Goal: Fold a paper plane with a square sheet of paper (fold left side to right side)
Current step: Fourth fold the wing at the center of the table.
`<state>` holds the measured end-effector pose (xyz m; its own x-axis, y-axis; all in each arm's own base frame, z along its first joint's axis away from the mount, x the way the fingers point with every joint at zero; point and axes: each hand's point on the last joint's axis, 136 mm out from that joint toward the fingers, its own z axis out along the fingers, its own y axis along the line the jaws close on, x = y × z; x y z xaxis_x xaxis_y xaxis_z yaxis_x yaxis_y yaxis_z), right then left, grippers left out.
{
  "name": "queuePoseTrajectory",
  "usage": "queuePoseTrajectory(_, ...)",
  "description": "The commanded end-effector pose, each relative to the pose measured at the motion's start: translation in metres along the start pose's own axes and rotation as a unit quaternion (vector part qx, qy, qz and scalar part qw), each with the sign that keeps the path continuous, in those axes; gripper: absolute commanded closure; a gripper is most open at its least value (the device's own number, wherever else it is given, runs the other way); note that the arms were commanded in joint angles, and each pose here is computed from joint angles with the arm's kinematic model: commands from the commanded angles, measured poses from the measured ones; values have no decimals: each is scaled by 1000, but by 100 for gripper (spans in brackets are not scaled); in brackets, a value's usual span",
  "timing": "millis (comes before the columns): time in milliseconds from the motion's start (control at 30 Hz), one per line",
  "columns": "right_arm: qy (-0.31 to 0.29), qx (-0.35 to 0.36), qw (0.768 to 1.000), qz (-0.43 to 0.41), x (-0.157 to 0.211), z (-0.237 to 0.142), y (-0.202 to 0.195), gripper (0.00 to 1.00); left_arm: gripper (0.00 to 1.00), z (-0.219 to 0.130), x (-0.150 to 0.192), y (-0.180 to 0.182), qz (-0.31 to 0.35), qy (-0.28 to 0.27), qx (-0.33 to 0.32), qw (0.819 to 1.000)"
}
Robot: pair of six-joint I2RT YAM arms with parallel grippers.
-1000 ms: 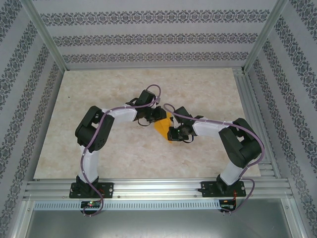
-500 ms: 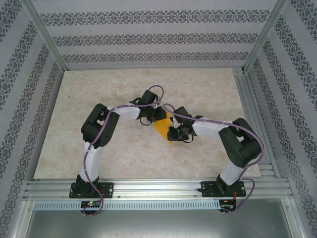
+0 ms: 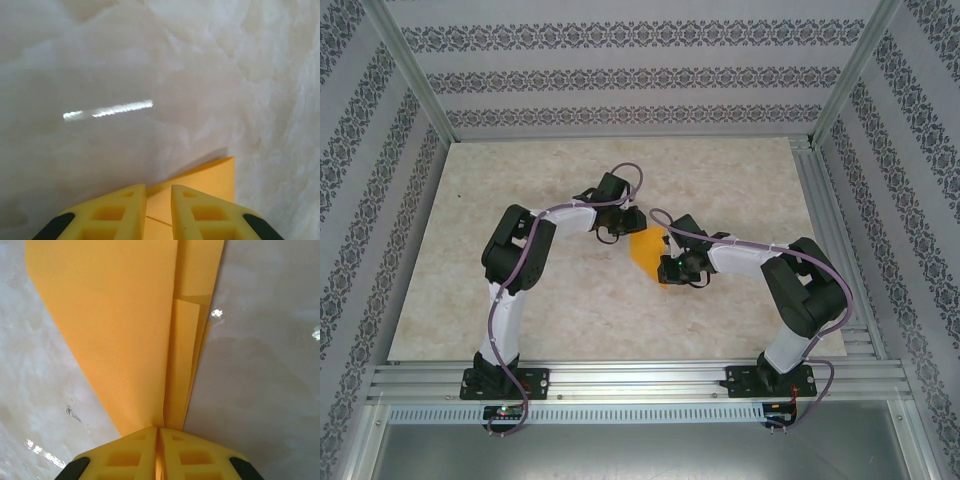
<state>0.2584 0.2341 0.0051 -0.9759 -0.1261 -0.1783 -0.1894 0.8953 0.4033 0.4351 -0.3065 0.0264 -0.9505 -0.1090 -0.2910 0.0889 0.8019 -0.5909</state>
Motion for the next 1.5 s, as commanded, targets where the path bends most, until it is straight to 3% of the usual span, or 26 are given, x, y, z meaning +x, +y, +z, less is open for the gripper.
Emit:
queuePoseTrajectory(0, 141, 106, 984, 26, 85, 19, -53, 89, 76, 3, -17, 34, 4, -12, -47, 999)
queuePoseTrajectory(133, 138, 105, 984, 25, 83, 19, -52, 89, 73, -4, -29, 32, 3, -21, -38, 999)
queuePoseTrajectory(333, 137, 105, 985, 23, 81, 19, -51, 89, 71, -45, -43, 16, 27, -55, -38, 997)
queuePoseTrajectory(567, 139, 107, 984, 23, 82, 20, -52, 89, 70, -65, -16, -3, 30, -53, 5, 998)
queuePoseTrajectory(933, 143, 109, 983, 22, 82, 22, -52, 89, 72, -38, 56, -70, 53, 11, 98, 994)
queuePoseTrajectory(1333, 131, 99, 986, 25, 74, 18, -45, 89, 73, -1, 66, -31, 44, 33, 24, 998)
queuePoseTrajectory(1467, 96, 70, 993, 28, 58, 10, -30, 89, 73, 7, 69, -19, 42, 37, 6, 998)
